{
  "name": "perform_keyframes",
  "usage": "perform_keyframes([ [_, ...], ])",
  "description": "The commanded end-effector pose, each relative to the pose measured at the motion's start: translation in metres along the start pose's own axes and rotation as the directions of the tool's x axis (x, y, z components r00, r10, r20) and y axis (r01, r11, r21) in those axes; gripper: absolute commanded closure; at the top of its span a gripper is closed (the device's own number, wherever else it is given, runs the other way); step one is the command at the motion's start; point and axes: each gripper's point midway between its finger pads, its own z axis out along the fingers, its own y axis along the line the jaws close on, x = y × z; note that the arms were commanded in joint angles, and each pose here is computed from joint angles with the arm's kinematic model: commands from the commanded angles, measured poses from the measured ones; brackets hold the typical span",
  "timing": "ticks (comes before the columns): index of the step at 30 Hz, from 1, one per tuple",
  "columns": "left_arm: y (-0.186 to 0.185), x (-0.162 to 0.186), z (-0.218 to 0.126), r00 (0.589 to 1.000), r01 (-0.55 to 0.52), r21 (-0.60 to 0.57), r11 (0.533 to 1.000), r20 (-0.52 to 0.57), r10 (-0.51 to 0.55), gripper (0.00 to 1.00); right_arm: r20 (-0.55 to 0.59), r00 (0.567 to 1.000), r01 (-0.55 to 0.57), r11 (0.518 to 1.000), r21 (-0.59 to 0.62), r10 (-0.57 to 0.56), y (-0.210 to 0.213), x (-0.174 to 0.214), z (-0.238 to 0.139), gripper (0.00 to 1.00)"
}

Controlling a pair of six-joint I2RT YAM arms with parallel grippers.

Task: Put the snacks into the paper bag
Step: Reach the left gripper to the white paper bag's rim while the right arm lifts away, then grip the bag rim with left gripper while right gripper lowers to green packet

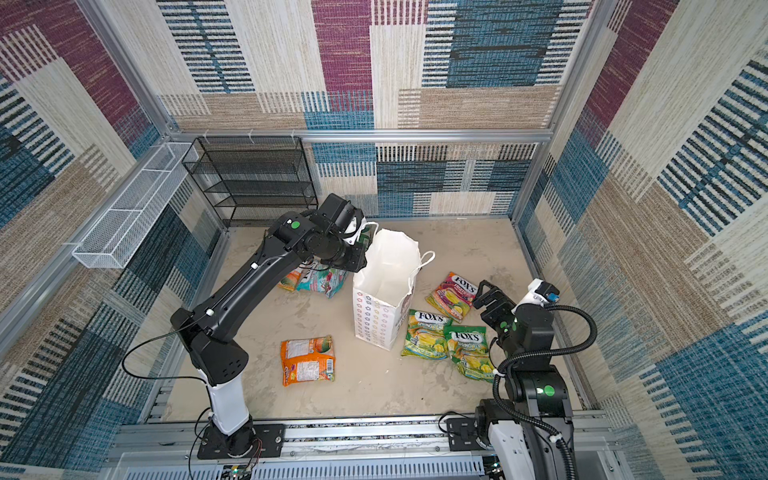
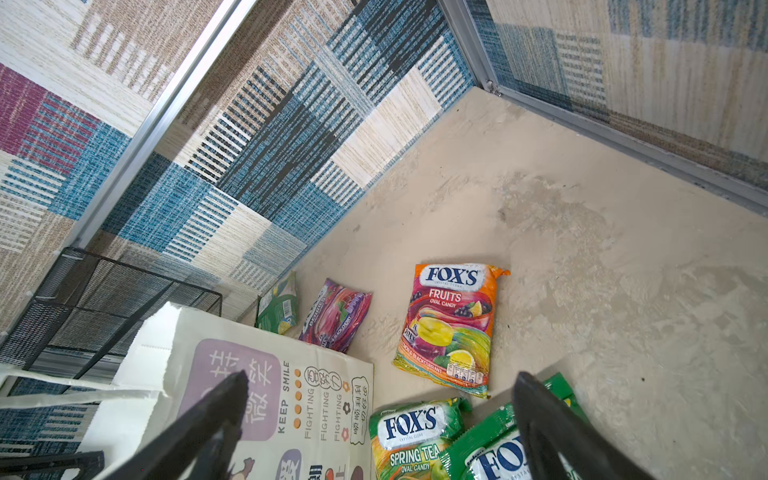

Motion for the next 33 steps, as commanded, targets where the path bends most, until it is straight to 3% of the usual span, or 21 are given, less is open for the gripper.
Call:
perform_keyframes([
  [1,0.002,0.001,0.0,1.0,0.027,-0.012,1.0,-0.006,-0.027,0.82,0.009,1.0,-0.014,1.0,0.01,0.013,-0.002,-0.001,0.001,0.0],
  [5,0.006,-0.004,-0.006,0.999,0.04,-0.03,0.999,0.02,-0.039,1.0,-0.002,1.0,-0.009,0.999,0.031,0.009,-0.009,0.004,0.004,0.0],
  [11,0.024,-0.016,-0.017,0.994,0.081,-0.079,0.994,0.073,-0.075,1.0,-0.077,0.995,-0.05,0.986,0.159,0.062,-0.04,0.031,0.017,0.0],
  [16,0.034,-0.026,-0.014,0.987,0.146,0.0,0.989,0.061,-0.146,1.0,-0.171,0.973,-0.101,0.95,0.296,0.157,-0.072,0.066,0.025,0.0],
  [20,0.042,-0.037,-0.015,0.985,0.156,0.021,0.988,0.073,-0.157,1.0,-0.253,0.926,-0.16,0.897,0.413,0.282,-0.099,0.106,0.023,0.0],
  [28,0.057,-0.051,-0.017,0.976,0.201,0.073,0.977,0.076,-0.206,1.0,-0.29,0.786,-0.273,0.726,0.631,0.547,-0.134,0.167,0.008,0.06],
  [33,0.056,-0.048,-0.015,0.976,0.202,0.087,0.976,0.062,-0.208,1.0,-0.296,0.736,-0.321,0.698,0.639,0.609,-0.136,0.184,0.013,0.11],
])
